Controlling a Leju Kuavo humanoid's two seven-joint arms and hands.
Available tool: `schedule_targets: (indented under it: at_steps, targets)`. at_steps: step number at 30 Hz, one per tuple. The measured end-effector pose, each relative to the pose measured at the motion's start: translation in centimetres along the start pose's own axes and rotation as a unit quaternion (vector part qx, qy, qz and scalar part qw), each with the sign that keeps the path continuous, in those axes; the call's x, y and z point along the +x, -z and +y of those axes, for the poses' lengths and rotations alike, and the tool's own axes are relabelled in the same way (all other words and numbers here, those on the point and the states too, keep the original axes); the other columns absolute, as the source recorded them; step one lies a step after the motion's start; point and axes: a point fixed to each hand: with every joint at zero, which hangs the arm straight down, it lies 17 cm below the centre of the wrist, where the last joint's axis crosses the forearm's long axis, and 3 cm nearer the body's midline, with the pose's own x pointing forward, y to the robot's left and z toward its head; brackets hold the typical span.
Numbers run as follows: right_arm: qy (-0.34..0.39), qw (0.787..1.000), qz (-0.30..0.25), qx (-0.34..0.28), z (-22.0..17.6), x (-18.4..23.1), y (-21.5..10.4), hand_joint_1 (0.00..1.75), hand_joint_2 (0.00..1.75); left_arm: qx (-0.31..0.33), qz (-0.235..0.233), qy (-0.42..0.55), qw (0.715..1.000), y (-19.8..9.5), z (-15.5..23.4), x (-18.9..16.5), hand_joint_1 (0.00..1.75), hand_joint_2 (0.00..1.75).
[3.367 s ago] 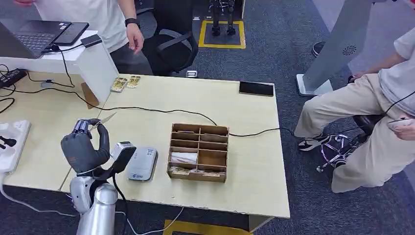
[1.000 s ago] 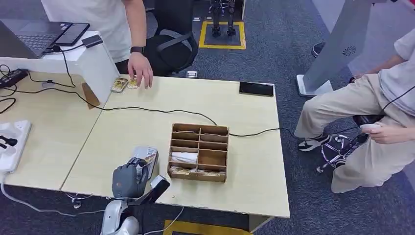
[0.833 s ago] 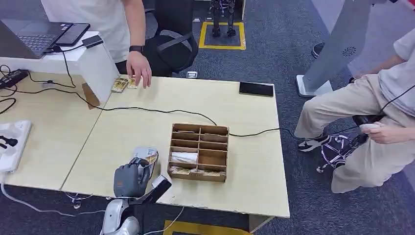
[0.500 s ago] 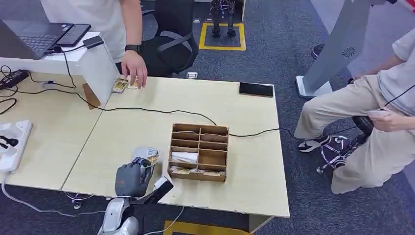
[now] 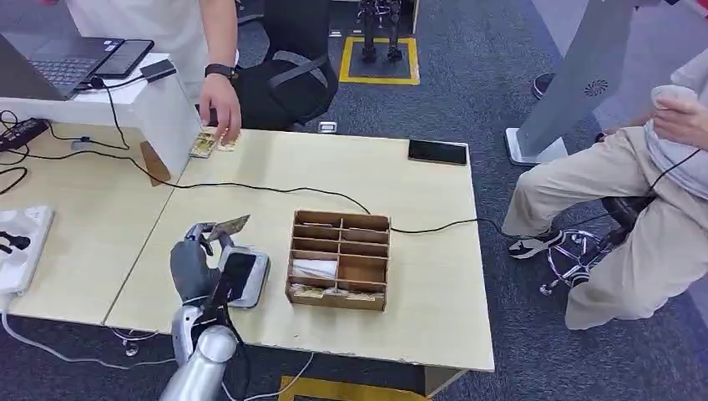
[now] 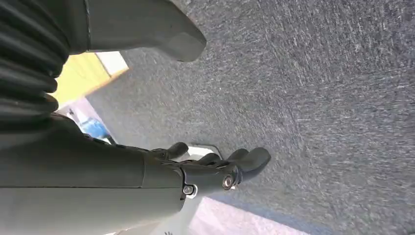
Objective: Pass the card to the sensor for recognition and then transmit it.
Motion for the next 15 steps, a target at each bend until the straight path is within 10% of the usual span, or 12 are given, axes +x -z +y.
schedule_targets:
  at_steps: [15]
  targets:
    - [-0.014,1.000,-0.011,0.002,0.3,0.8,-0.2,0.00,1.75,0.023,-0.093,-0.075,0.993,9.7,0.7,11.9,1.75,1.75]
